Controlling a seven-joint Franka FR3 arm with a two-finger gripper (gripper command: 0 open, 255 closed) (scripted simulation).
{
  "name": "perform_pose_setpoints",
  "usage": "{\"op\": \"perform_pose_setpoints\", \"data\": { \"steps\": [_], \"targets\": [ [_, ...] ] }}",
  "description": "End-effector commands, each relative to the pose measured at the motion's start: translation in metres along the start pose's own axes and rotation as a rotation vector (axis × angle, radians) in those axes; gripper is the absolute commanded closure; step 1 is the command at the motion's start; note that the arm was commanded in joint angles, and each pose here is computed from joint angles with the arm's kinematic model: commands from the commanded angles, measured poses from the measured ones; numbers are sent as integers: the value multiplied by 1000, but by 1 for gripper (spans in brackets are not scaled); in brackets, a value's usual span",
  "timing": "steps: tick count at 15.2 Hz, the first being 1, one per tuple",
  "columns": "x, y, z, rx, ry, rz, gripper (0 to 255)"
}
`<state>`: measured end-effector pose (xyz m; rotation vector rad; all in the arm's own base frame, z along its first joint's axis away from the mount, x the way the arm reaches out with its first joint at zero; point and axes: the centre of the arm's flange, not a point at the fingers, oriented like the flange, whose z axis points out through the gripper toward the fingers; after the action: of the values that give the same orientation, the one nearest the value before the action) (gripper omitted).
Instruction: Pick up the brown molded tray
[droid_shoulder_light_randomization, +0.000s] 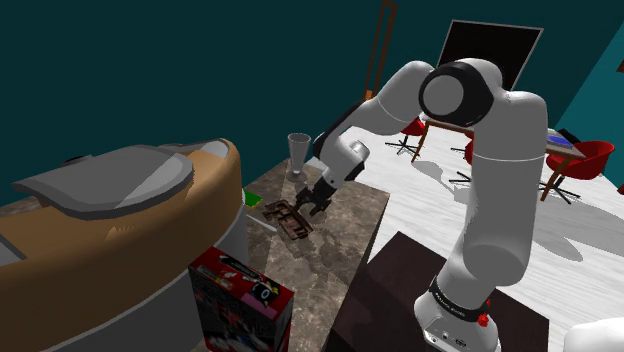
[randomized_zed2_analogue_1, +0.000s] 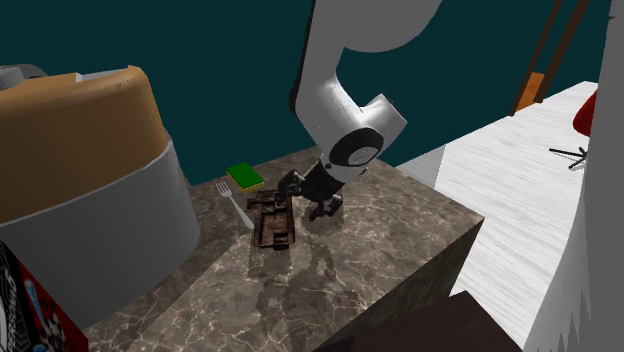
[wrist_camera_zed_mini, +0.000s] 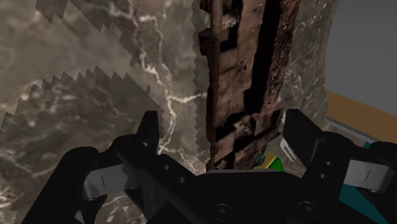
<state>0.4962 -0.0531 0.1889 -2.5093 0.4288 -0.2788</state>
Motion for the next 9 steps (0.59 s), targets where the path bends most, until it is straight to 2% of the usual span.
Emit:
{"op": "perform_pose_setpoints", "data": {
  "steps": [1,2,3,9],
  "targets": [
    [-1,4,6,0,0,0,0],
    [-1,4,6,0,0,0,0],
    [0,4,7,0,0,0,255],
    [0,4,7,0,0,0,255]
  ]
}}
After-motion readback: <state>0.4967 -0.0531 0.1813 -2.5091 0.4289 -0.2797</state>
